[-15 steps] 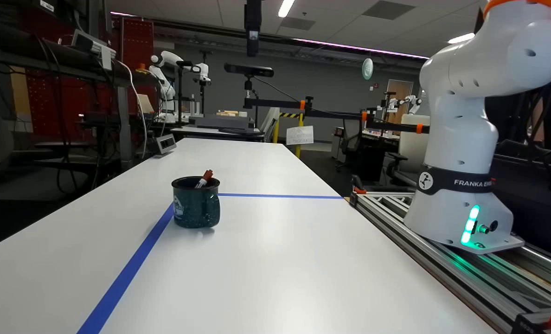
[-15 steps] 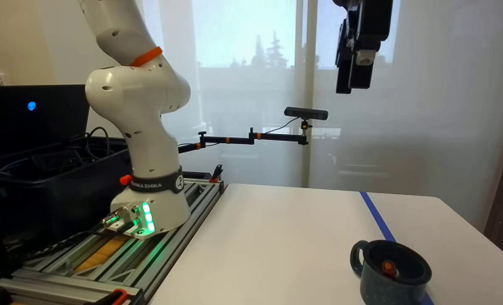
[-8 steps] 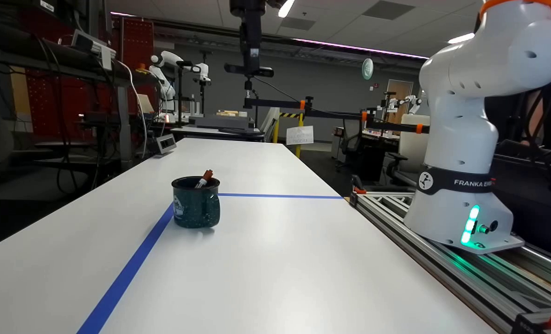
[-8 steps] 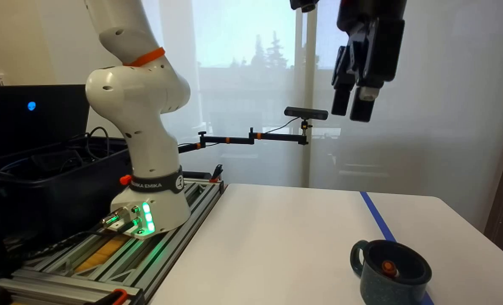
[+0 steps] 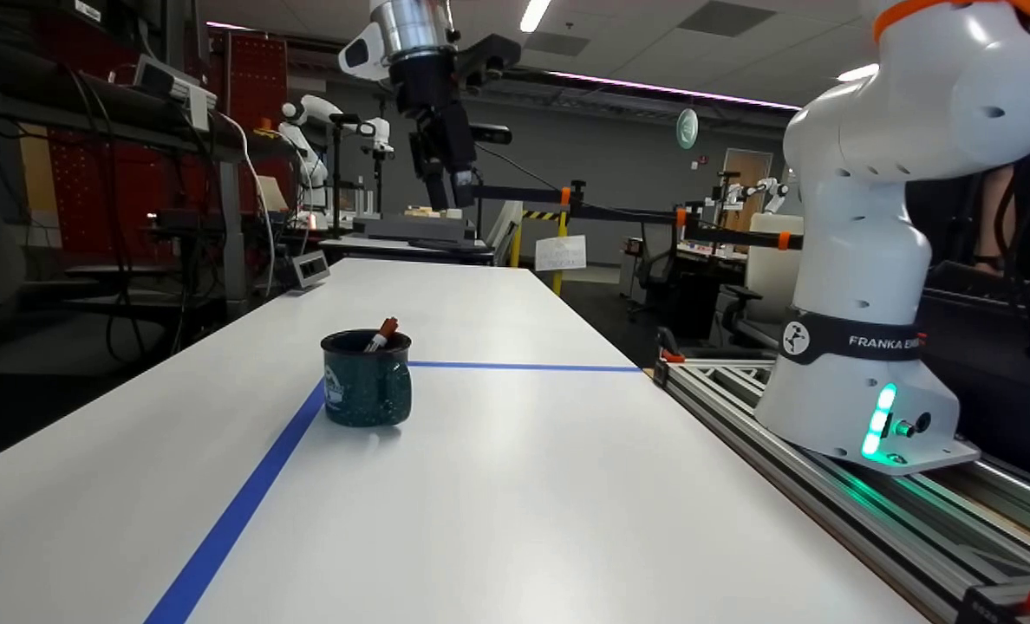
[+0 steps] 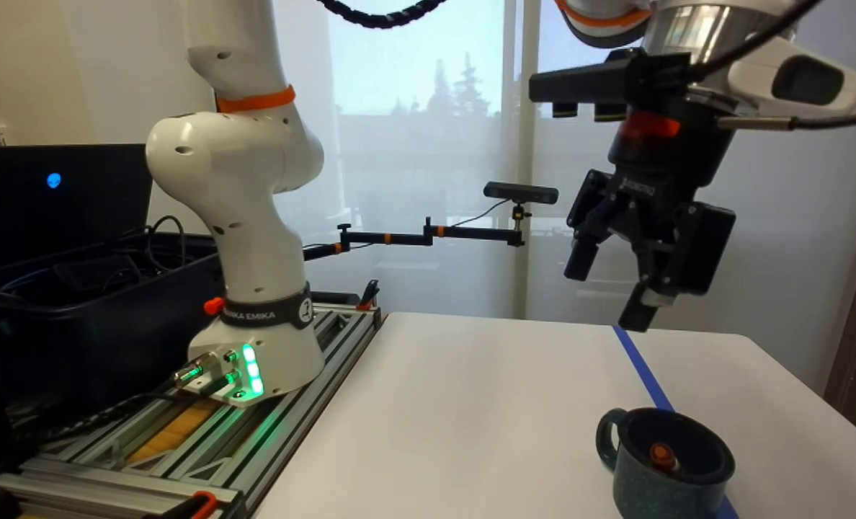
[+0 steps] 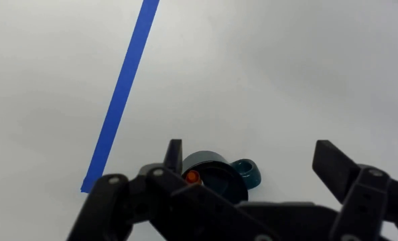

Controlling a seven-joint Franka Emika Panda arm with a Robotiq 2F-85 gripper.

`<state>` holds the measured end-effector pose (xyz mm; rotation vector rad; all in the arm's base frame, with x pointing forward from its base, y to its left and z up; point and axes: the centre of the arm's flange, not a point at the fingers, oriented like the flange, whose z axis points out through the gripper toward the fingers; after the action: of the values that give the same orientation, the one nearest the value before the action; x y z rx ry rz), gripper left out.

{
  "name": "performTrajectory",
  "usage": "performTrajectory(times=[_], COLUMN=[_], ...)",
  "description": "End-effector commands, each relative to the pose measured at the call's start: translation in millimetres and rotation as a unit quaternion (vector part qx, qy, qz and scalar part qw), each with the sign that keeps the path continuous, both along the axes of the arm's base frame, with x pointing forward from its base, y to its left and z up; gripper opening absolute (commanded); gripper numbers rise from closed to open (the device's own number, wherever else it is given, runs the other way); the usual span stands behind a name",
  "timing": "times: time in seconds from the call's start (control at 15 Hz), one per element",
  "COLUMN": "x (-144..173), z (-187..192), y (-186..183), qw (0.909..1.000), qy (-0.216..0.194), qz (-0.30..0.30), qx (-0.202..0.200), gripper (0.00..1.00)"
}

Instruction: Remove the red marker from the green mug.

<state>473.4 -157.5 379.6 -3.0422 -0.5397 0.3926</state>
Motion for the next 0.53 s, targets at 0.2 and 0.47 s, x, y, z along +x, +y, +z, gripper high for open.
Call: performTrajectory(times=[0.2, 0.47], x=[33, 39], z=[-20, -40], y=[-4, -7], qw=[0.9983, 0.9966], qy=[0.022, 0.041], qz=[0.053, 0.07], qx=[-0.007, -0.014], gripper=[1.0, 1.0])
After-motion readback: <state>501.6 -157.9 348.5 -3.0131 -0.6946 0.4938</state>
